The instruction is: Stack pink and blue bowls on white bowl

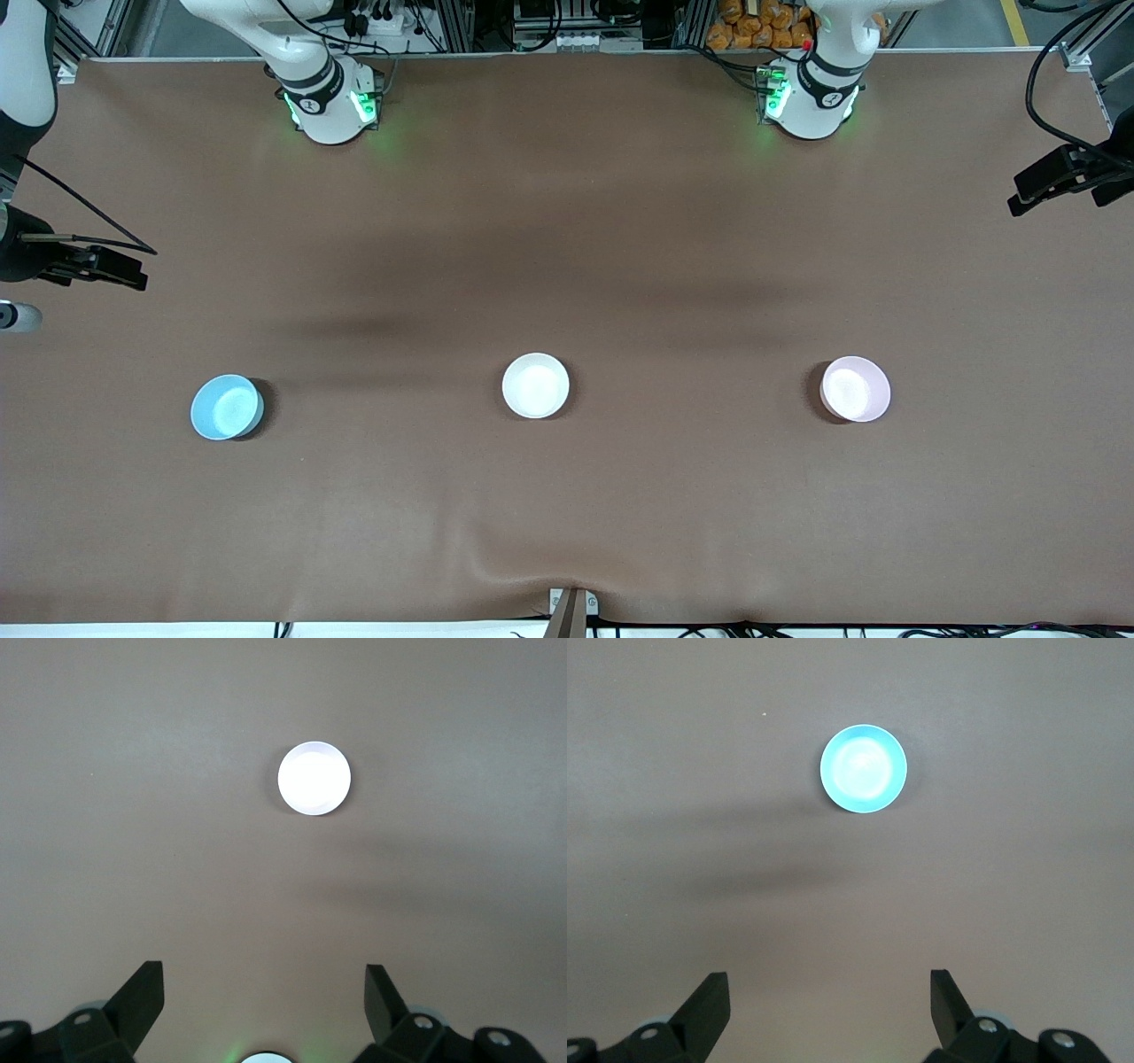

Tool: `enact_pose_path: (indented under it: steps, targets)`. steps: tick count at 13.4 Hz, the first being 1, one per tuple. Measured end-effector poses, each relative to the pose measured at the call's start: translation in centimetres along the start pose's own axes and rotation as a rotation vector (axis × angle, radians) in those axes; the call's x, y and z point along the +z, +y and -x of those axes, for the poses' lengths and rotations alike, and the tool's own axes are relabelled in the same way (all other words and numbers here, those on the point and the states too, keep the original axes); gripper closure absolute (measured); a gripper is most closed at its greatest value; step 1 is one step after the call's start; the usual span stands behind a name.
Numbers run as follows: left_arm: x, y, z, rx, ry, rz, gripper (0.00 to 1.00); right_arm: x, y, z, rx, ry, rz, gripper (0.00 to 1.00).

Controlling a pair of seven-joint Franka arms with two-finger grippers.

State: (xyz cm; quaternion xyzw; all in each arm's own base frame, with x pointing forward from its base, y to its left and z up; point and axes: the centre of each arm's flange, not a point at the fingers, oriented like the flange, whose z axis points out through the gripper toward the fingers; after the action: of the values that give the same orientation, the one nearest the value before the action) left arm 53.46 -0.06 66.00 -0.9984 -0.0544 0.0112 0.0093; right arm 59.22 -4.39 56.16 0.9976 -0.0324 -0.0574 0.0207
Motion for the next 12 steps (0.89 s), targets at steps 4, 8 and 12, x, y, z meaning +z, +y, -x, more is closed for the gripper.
enact_pose_path:
  steps: [4,8,12]
  targets:
    - [0.1,0.7,0.1,0.013,-0.002,-0.001,0.00,1.6,0.0,-0.5,0.000,-0.006,0.002,0.00]
    - [0.5,0.9,-0.1,0.017,-0.010,-0.001,0.00,3.0,0.2,-1.0,0.004,0.005,0.004,0.00]
    - [0.6,0.9,-0.2,0.017,-0.011,-0.001,0.00,3.8,1.0,-1.4,0.017,0.003,0.005,0.00]
